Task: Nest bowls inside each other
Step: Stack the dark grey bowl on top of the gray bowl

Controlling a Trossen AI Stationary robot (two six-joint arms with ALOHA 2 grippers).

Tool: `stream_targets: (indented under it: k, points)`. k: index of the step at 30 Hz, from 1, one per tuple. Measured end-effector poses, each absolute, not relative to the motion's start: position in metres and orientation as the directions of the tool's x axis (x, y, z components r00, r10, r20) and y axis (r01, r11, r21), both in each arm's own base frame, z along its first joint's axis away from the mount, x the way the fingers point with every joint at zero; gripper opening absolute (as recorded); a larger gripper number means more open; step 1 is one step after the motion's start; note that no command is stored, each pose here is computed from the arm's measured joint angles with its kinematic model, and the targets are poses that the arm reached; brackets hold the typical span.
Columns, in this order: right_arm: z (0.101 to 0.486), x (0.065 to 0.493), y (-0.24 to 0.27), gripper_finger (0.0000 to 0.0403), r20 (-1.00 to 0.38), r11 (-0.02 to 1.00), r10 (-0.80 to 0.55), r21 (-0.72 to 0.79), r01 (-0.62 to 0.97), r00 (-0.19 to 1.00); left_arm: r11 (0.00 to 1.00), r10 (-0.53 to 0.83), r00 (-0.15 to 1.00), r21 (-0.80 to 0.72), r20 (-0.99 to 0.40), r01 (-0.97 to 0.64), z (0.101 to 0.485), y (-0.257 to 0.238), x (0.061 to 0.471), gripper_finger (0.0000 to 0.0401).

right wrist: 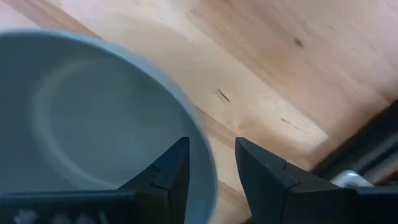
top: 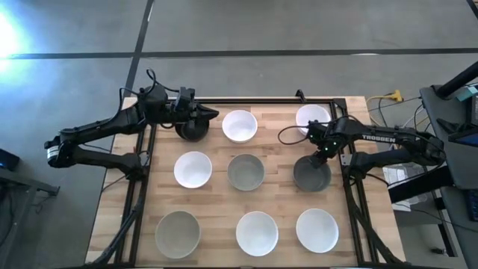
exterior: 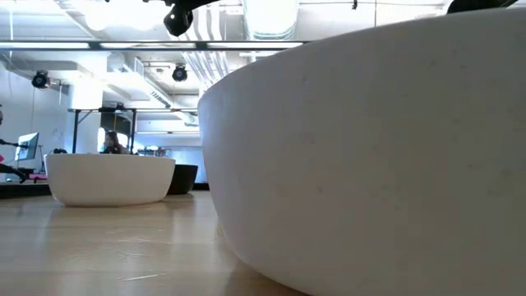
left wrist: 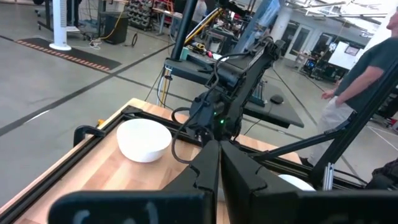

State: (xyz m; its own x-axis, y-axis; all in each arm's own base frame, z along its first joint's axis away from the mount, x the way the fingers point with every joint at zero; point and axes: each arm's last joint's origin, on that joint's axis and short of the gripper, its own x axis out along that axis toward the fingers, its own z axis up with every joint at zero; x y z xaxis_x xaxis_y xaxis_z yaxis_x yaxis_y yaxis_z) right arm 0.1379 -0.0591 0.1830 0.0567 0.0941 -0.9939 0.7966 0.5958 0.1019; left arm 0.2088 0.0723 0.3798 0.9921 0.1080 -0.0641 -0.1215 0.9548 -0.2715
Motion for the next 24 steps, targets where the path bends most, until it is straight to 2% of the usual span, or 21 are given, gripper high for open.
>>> stream_targets:
  k: [12, 19, 24]
  points:
    - [0.168, 0.146, -0.06, 0.0114, -0.974, 0.471, 0.106, 0.226, 0.852, 0.2, 0.955, 0.108, 0.992, -0.271, -0.064, -0.121, 0.38, 0.072, 0.209, 0.0]
    - [0.157, 0.14, -0.057, 0.0104, -0.976, 0.468, 0.129, 0.218, 0.857, 0.178, 0.955, 0.107, 0.992, -0.271, -0.064, -0.121, 0.38, 0.072, 0.209, 0.0]
    - [0.15, 0.136, -0.054, 0.0077, -0.972, 0.468, 0.162, 0.227, 0.854, 0.169, 0.955, 0.107, 0.992, -0.271, -0.064, -0.121, 0.38, 0.072, 0.209, 0.0]
